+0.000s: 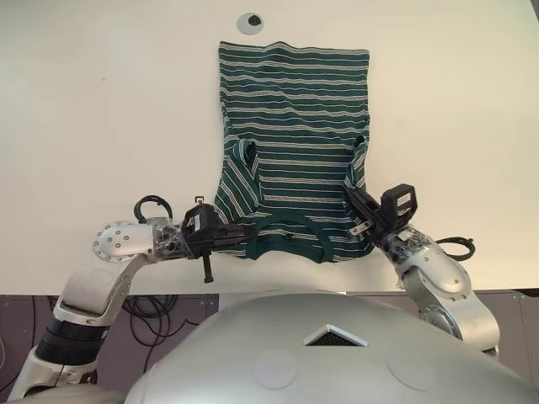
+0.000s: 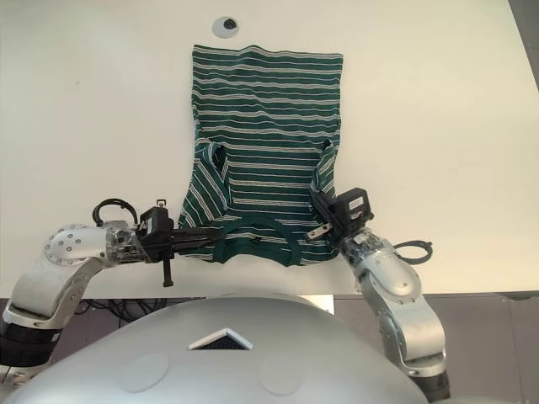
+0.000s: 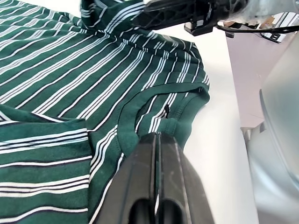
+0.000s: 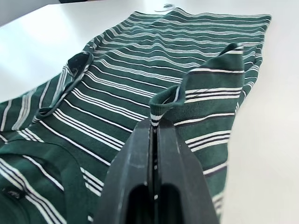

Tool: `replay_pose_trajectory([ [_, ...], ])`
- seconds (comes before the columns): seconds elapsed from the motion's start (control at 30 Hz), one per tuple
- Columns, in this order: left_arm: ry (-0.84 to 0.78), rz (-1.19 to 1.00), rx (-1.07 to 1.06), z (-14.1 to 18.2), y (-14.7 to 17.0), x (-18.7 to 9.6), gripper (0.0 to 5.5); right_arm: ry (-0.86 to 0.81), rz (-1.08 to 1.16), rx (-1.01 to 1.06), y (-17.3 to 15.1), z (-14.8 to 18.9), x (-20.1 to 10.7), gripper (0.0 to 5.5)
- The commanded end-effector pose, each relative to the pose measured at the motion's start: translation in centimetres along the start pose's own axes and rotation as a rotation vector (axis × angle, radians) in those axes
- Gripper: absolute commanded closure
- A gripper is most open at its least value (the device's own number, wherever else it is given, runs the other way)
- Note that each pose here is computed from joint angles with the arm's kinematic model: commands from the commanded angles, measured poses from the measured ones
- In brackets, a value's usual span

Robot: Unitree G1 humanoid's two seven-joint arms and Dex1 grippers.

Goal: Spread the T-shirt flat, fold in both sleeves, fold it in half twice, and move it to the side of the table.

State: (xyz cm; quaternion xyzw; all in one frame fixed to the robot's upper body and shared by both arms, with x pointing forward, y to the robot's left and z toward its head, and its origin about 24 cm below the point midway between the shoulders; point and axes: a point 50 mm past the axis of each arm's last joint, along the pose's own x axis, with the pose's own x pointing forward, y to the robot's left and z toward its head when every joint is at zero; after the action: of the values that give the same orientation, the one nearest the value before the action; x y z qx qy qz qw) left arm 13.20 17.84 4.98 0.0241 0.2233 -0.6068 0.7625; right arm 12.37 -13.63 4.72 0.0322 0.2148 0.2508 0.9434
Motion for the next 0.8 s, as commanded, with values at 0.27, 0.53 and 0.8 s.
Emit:
replay_pose_trajectory([
  [0.27, -0.111, 0.155, 0.082, 2.4, 3.1, -0.7, 5.18, -0.008, 0.144, 0.072, 2.2, 0.2, -0.9, 4.29],
  [0.53, -0.053, 0.217, 0.256, 3.0, 3.8, -3.7, 4.08, -0.042, 0.286, -0.002, 2.0, 2.9, -5.4, 3.04],
  [0.8, 0.276, 0.228, 0.459, 0.3, 4.4, -7.0, 2.79, 0.19, 0.152, -0.618, -4.7, 2.0, -9.7, 1.62],
])
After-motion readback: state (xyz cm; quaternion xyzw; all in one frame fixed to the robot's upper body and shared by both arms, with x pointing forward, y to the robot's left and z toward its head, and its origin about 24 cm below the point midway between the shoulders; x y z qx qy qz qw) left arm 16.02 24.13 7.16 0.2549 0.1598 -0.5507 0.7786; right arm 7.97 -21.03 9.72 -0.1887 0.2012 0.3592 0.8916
